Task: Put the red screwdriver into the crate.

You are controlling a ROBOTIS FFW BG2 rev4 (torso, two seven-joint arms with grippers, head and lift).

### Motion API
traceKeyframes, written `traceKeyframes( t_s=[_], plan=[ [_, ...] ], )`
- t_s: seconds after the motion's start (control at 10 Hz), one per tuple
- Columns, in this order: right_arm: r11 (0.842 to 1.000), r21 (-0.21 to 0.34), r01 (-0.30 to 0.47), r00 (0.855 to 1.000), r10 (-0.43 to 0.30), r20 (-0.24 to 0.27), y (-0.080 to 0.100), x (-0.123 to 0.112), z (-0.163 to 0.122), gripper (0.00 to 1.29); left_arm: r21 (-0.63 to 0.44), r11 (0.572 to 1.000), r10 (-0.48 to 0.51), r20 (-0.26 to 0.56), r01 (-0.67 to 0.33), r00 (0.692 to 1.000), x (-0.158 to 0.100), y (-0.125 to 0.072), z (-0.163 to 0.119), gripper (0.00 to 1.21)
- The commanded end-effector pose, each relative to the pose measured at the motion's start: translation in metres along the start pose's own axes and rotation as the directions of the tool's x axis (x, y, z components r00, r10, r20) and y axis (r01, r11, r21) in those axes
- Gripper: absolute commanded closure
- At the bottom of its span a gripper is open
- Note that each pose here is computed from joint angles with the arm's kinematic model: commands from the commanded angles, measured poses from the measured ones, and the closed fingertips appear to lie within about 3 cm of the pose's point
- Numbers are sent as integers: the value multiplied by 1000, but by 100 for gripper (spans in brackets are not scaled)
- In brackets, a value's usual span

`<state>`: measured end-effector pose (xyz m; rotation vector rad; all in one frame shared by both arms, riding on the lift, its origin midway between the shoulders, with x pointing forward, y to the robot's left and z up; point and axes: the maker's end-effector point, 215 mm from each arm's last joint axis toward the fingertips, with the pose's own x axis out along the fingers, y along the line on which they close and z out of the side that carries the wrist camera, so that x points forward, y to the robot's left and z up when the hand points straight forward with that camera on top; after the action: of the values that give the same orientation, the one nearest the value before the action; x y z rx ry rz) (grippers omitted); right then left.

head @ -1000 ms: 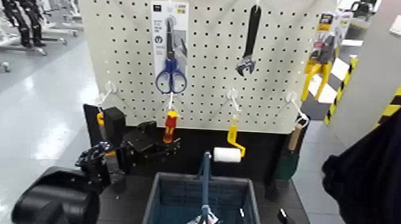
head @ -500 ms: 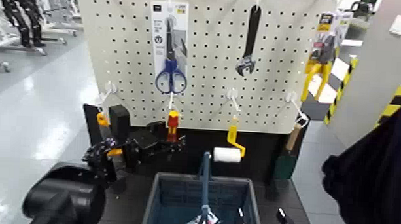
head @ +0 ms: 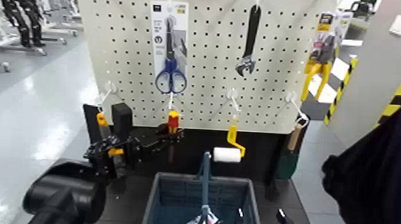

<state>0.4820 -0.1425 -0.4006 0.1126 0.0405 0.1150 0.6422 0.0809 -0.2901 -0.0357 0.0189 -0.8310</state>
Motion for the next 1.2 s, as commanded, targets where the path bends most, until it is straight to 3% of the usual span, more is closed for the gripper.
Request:
traceKeyframes(
  t_s=[0.1,0.5,1.0,1.2],
  plan=[
    [1000,0,-1,1000,1,-2,0,0,-1,13,-2,1000,12,8,-12,1000,-4,2,0,115],
    [1000,-1,1,1000,-1,-5,-1,0,-2,14,17,1000,3,32,-3,999,-5,-8,13,115],
    [1000,-4,-1,1000,1,-4,-1,1,-2,14,10,999,-33,45,32,998,-5,-35,18,115],
    [1000,-4,-1,1000,1,-7,-1,1,-3,14,34,998,-53,66,51,996,-5,-47,38,115]
  ],
)
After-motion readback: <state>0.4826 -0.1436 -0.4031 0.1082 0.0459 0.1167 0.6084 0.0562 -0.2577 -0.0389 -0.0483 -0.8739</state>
